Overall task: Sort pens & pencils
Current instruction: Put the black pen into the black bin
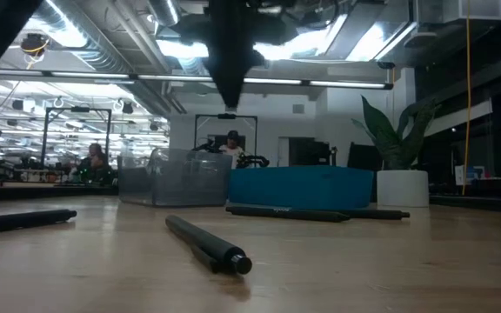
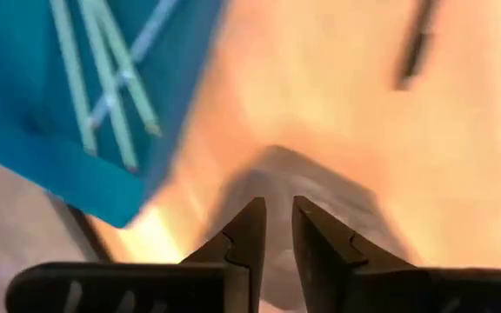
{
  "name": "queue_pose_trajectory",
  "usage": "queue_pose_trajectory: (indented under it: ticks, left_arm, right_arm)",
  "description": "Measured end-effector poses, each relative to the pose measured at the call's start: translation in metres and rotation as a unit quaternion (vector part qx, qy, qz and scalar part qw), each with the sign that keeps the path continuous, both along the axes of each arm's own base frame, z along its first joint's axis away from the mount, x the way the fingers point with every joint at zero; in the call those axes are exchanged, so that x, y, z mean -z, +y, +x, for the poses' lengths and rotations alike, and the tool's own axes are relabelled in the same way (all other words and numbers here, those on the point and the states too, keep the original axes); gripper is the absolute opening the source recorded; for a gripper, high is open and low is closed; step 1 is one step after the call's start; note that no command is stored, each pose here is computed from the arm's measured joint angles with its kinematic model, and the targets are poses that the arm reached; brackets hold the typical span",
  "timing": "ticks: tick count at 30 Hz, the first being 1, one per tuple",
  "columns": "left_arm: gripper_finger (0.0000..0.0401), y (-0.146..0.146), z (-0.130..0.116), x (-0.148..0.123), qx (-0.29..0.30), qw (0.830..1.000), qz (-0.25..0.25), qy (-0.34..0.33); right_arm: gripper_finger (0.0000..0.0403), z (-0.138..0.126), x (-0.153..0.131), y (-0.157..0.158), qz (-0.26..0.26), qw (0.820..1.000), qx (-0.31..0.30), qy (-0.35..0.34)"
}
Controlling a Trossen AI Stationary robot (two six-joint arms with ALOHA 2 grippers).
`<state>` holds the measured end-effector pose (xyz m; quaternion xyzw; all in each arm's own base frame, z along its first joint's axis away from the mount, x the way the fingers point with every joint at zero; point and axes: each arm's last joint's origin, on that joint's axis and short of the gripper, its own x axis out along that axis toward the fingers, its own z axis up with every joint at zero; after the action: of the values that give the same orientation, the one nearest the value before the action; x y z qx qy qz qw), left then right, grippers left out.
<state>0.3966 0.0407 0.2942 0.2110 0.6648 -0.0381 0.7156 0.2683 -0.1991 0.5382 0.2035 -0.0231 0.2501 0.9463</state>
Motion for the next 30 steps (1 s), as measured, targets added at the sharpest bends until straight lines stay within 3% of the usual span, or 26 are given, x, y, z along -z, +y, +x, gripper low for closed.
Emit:
queue_pose_trajectory:
  ticks: [12,21,25,30]
  left_arm:
    - [0.0054,-0.124,-0.033,-0.021,-0.048,0.998,-0.028,-0.006]
    - [0.0054,-0.196,-0.065,-0.025,-0.161,0.985,-0.046,-0.036]
    - [0.0054,-0.211,-0.082,-0.039,-0.232,0.967,-0.051,-0.089]
    - [0.0054,-0.212,-0.109,-0.061,-0.320,0.929,-0.053,-0.179]
  right_arm:
    - [0.0083,-0.001,0.000,-0.001,0.013,1.000,-0.013,0.012]
    - [0.0083,0.001,0.002,0.003,0.019,0.999,-0.041,0.028]
    - [0.0083,0.010,0.008,0.017,0.034,0.992,-0.102,0.068]
    - [0.0083,0.027,0.023,0.045,0.059,0.973,-0.183,0.128]
